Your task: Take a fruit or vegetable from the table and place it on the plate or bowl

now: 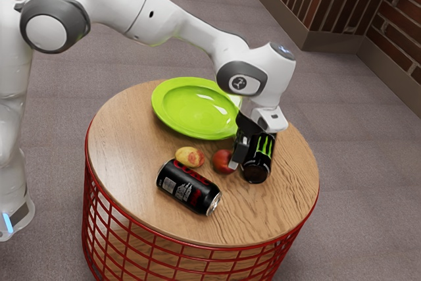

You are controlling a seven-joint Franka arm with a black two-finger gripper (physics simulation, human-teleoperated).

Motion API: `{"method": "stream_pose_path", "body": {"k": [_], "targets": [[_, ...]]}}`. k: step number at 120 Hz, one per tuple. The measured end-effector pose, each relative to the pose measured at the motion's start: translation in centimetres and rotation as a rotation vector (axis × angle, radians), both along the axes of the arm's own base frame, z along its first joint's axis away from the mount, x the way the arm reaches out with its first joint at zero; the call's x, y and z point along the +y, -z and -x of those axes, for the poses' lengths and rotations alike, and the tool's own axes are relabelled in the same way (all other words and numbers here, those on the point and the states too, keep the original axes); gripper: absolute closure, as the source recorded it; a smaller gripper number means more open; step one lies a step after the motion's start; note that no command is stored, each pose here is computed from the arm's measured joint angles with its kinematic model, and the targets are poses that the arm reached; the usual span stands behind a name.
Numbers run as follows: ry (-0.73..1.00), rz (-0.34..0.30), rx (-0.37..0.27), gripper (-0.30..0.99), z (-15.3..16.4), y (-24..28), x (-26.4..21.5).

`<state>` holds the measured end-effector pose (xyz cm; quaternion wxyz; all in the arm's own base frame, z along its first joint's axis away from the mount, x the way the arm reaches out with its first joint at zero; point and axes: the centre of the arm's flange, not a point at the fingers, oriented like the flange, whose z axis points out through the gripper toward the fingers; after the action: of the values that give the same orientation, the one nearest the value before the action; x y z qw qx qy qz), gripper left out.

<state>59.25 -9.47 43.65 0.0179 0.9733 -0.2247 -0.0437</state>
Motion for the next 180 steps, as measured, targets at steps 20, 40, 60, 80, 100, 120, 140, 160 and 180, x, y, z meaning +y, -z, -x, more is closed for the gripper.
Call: {"method": "stream_pose_path", "body": {"k": [20, 40, 60, 80, 100, 120, 140, 160, 180], "targets": [[-0.005, 0.001, -0.009, 0.02, -0.1, -0.8, 0.0], [-0.004, 0.000, -0.020, 0.02, 0.4, -2.6, -0.2], [-0.013, -0.007, 0.013, 0.02, 0.9, -1.9, 0.3], [-0.012, -0.008, 0.030, 0.02, 0.9, -1.1, 0.0], [-0.017, -0.006, 0.053, 0.02, 0.8, 0.2, 0.0], [-0.022, -0.002, 0.078, -0.02, 0.9, 1.5, -0.1], [-0.014, 0.012, 0.096, -0.26, 1.0, 2.4, -0.6], [-0.009, 0.012, 0.091, -0.14, 0.9, 2.1, -0.6], [-0.001, -0.009, 0.085, -0.04, 0.9, 1.9, -0.4]]}}
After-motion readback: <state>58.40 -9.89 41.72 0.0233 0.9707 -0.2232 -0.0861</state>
